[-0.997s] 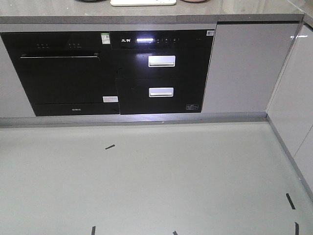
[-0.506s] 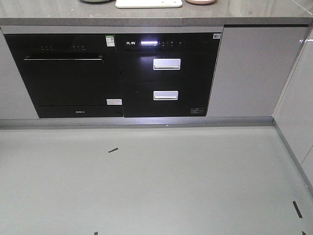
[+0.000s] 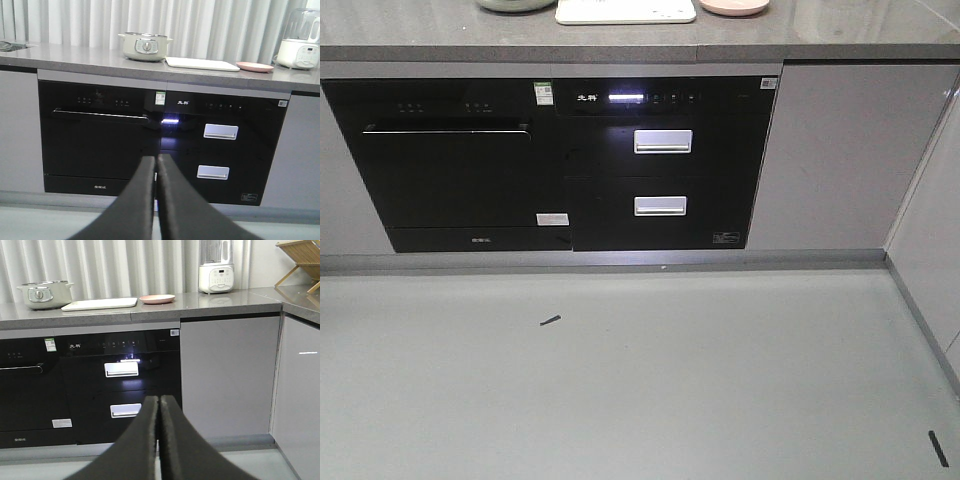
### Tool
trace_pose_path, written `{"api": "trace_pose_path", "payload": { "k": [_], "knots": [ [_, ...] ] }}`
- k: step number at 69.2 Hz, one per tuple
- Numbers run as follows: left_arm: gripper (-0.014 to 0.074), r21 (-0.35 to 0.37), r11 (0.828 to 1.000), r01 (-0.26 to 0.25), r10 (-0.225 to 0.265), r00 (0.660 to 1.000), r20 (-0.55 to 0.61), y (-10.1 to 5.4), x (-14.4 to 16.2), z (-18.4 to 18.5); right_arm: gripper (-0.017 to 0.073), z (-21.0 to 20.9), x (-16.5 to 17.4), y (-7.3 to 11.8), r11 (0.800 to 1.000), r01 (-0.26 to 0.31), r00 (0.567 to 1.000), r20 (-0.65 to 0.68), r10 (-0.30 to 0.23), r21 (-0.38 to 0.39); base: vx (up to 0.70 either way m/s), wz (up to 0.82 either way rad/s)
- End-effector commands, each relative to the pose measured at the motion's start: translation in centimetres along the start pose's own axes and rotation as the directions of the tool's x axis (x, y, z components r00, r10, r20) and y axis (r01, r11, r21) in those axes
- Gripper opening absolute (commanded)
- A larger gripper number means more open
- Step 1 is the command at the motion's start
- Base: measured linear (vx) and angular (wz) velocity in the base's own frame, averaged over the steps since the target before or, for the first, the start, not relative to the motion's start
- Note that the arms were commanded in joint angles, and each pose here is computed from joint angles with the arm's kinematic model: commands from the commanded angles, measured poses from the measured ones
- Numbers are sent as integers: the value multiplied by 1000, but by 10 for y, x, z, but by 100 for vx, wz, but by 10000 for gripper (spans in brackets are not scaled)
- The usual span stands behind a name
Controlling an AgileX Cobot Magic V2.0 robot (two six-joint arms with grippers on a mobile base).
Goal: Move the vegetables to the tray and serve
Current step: 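Continue driving toward the counter, approaching the pot and tray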
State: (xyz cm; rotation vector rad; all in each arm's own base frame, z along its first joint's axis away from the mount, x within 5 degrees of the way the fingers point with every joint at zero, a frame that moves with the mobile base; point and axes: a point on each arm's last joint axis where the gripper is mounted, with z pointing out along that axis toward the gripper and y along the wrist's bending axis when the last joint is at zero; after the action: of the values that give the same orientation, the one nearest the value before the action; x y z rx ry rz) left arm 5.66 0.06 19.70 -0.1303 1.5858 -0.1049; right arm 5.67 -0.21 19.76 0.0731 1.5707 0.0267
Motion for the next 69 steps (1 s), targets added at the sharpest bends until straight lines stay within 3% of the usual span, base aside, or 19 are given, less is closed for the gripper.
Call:
{"api": "trace_pose_path", "payload": {
  "k": [1, 69],
  "knots": [
    [-6, 14, 1000, 6, -7, 997, 73, 0, -4, -1, -1, 0, -5, 1, 1000, 15, 997, 73, -14, -10, 11, -1],
    [-6, 14, 1000, 6, -7, 997, 73, 0, -4, -1, -1, 0, -5, 1, 1000, 15, 997, 73, -14, -10, 10, -1]
  ]
}}
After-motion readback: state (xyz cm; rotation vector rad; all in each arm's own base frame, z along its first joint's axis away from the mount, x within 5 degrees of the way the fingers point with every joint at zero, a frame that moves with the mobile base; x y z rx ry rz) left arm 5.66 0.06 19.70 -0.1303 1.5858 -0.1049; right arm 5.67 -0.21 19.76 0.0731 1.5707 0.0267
